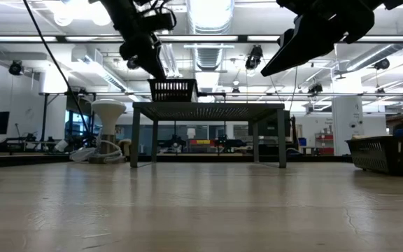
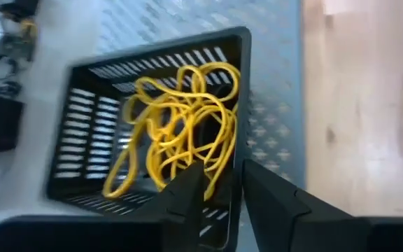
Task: Pick & Place Office Desk Supplies
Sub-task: Put the top left black bin on the shelf, then put the right black bin on the shelf
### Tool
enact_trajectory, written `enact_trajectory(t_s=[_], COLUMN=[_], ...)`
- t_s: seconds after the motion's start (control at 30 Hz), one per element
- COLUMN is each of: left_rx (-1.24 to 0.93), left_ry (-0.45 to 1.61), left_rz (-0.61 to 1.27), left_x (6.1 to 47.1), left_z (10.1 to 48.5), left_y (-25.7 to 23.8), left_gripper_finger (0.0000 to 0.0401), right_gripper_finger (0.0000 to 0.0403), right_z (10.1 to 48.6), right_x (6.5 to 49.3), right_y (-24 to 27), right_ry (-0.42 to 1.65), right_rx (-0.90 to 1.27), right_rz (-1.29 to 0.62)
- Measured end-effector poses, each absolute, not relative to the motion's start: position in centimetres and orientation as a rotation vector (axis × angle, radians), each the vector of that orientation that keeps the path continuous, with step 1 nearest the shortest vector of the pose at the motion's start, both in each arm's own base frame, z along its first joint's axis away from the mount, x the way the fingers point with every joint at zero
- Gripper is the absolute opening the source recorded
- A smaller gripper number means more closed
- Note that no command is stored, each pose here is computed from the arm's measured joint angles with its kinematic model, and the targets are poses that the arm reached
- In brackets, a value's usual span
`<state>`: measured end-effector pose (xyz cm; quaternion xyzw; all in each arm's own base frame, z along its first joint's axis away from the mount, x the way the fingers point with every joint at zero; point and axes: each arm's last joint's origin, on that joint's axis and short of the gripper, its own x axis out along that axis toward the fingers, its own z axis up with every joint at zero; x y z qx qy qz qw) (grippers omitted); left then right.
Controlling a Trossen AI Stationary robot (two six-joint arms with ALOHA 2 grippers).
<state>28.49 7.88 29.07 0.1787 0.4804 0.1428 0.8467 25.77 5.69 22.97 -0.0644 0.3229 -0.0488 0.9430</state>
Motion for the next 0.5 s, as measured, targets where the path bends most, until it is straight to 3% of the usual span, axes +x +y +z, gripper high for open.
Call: enact_trajectory(t_s=[0.27,0.5], left_rx=[0.286,0.127], left_ry=[0.925,0.909], left_rz=[0.372,0.206], left_x=[28.6,28.8], left_z=[33.5,34.1], left_y=[7.5,5.1], left_gripper_finger=[0.0104,0.0104], right_gripper_finger=[0.0178,0.0178], right_z=[24.9,26.7], right_x=[25.1,23.3], right_y=[5.5,5.8], right_ry=[0.764,1.015], right_rx=[-0.124,0.022], right_rz=[-0.118,-0.158])
